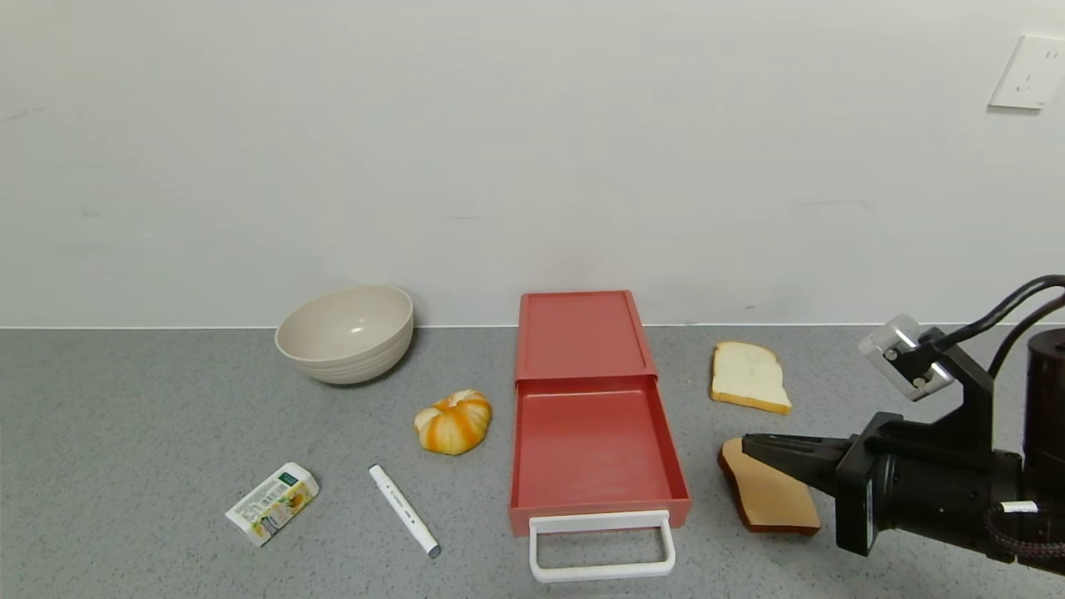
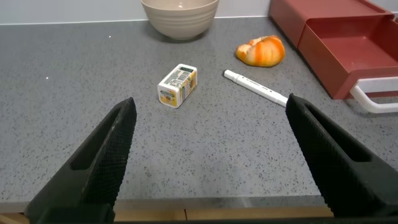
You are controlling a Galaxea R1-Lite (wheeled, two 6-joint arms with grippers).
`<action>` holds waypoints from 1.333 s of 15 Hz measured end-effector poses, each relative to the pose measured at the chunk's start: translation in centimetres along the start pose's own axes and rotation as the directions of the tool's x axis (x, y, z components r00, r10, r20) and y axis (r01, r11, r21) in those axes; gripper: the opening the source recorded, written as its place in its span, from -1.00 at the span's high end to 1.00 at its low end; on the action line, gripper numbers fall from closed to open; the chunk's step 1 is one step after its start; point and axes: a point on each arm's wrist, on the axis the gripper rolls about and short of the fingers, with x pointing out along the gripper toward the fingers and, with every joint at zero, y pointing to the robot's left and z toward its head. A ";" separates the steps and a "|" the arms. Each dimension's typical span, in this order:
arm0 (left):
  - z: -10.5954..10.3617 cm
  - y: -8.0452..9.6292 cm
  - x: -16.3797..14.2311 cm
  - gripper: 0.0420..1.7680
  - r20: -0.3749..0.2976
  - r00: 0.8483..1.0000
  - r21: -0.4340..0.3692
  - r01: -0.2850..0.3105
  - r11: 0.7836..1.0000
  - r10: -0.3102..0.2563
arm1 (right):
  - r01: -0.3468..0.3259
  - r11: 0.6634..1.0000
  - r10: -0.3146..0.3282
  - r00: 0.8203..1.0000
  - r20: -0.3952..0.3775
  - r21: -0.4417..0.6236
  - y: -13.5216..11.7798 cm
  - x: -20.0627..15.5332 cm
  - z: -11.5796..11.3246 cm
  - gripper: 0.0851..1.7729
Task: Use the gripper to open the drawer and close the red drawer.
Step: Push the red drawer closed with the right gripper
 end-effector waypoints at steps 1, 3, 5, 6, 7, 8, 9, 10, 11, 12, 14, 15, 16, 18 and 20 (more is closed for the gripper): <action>0.0 0.0 0.0 -0.96 0.000 1.000 0.000 0.000 1.000 0.000 | 0.000 1.000 0.000 1.000 0.001 -0.001 0.0 0.0 0.0 0.96; 0.0 0.0 0.0 -0.96 0.000 1.000 -0.001 0.000 1.000 0.000 | 0.001 1.000 -0.001 1.000 0.002 0.000 0.0 0.0 0.0 0.96; 0.0 0.0 0.0 -0.96 0.000 1.000 0.000 0.000 1.000 0.000 | 0.002 1.000 -0.002 1.000 0.002 0.000 0.0 0.0 0.0 0.96; 0.0 0.0 0.0 -0.96 0.000 1.000 -0.001 0.000 1.000 0.000 | 0.000 1.000 0.000 1.000 0.000 0.001 0.0 0.0 0.0 0.96; 0.0 0.0 0.0 -0.96 0.000 1.000 -0.001 0.000 1.000 0.000 | -0.005 1.000 0.005 1.000 -0.001 0.000 0.0 0.0 0.0 0.96; 0.0 0.0 0.0 -0.96 0.000 1.000 0.000 0.001 1.000 -0.001 | -0.015 1.000 0.015 1.000 -0.006 -0.001 0.2 0.1 -0.1 0.96; 0.0 0.0 0.0 -0.96 0.000 1.000 0.000 0.001 1.000 -0.001 | -0.026 1.000 0.026 1.000 -0.016 -0.001 0.4 0.3 -0.1 0.96; 0.0 0.0 0.0 -0.96 0.000 1.000 0.000 0.000 1.000 0.000 | -0.038 0.999 0.038 0.999 -0.036 -0.002 0.7 0.7 -0.3 0.96; 0.0 0.0 0.0 -0.96 0.000 1.000 0.000 0.001 1.000 -0.001 | -0.049 0.999 0.049 0.997 -0.057 -0.003 1.0 1.2 -0.5 0.96; 0.0 0.0 0.0 -0.96 0.000 1.000 0.000 0.000 1.000 0.000 | -0.062 0.998 0.061 0.994 -0.092 -0.004 1.5 1.8 -0.8 0.96; 0.0 0.0 0.0 -0.96 0.000 1.000 -0.002 0.000 1.000 0.000 | -0.093 0.996 0.094 0.978 -0.186 0.013 2.4 3.0 -1.8 0.96; 0.0 0.0 0.0 -0.96 0.000 1.000 -0.002 0.000 1.000 0.000 | -0.105 0.994 0.111 0.969 -0.220 0.039 3.0 3.7 -2.2 0.96; 0.0 0.0 0.0 -0.96 0.000 1.000 -0.002 0.000 1.000 0.000 | -0.116 0.991 0.128 0.962 -0.242 0.066 3.5 4.3 -2.4 0.96; 0.0 0.0 0.0 -0.96 0.000 1.000 -0.002 0.000 1.000 0.000 | -0.133 0.987 0.154 0.946 -0.285 0.094 4.3 5.6 -3.1 0.96; 0.0 0.0 0.0 -0.96 0.000 1.000 -0.002 0.000 1.000 0.000 | -0.132 0.987 0.155 0.932 -0.326 0.091 5.1 6.8 -3.9 0.96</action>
